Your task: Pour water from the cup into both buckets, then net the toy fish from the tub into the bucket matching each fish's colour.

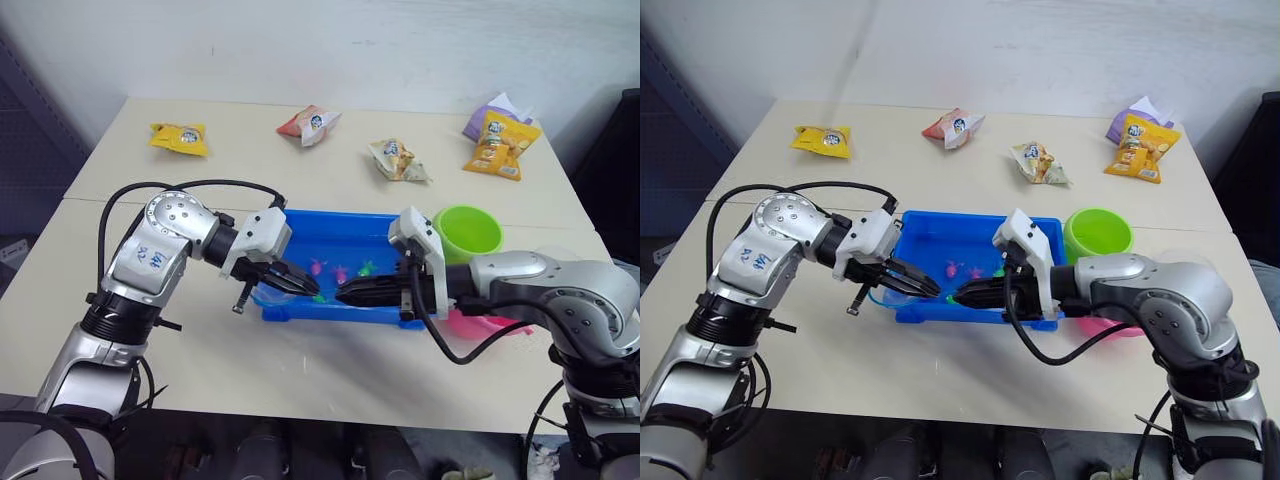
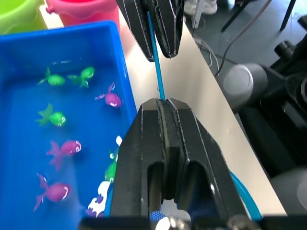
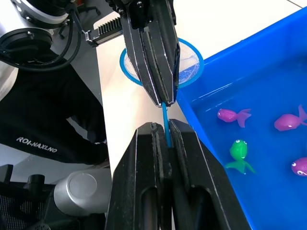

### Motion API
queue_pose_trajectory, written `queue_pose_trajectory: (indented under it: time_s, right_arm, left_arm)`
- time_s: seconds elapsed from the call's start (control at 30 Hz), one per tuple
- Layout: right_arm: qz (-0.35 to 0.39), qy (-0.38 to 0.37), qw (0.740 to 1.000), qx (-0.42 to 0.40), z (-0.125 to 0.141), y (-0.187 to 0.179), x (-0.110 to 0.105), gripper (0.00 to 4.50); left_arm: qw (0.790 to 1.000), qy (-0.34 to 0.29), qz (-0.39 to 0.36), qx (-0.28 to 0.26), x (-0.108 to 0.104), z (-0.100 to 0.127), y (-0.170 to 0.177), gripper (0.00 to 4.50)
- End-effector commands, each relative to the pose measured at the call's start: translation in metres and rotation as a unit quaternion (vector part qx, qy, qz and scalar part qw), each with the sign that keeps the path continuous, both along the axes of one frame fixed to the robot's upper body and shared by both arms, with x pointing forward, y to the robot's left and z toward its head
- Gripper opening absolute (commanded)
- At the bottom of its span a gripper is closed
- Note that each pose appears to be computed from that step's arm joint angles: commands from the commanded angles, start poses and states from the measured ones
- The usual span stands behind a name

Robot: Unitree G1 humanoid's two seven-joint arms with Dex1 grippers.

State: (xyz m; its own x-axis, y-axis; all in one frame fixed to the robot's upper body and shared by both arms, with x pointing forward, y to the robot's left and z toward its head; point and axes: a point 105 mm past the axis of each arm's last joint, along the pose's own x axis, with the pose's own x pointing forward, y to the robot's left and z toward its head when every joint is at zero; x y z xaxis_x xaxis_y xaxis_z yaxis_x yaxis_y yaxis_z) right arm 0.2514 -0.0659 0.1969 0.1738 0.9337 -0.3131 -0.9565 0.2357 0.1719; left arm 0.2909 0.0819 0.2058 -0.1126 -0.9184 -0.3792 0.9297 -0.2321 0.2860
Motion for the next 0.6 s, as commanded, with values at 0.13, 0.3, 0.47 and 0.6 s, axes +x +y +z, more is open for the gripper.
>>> queue_pose_trajectory:
  time_s: [0.13,0.3,0.47,0.6]
  right_arm:
    - [0.028,-0.099,0.994,0.02,0.025,-0.009,-0.009,0.0]
    - [0.0,-0.204,0.979,-0.018,0.028,-0.031,-0.002,0.0]
    - [-0.036,-0.321,0.942,-0.092,0.026,-0.068,0.012,0.0]
    - [-0.065,-0.391,0.903,-0.169,0.018,-0.097,0.023,0.0]
  left_arm:
    - [0.977,-0.05,0.109,-0.174,0.023,0.067,0.047,3.27]
    - [0.959,-0.066,0.216,-0.173,0.042,0.065,0.107,4.48]
    - [0.952,-0.053,0.268,-0.138,0.037,0.023,0.144,4.48]
    - [0.946,-0.017,0.287,-0.147,0.025,-0.003,0.148,4.48]
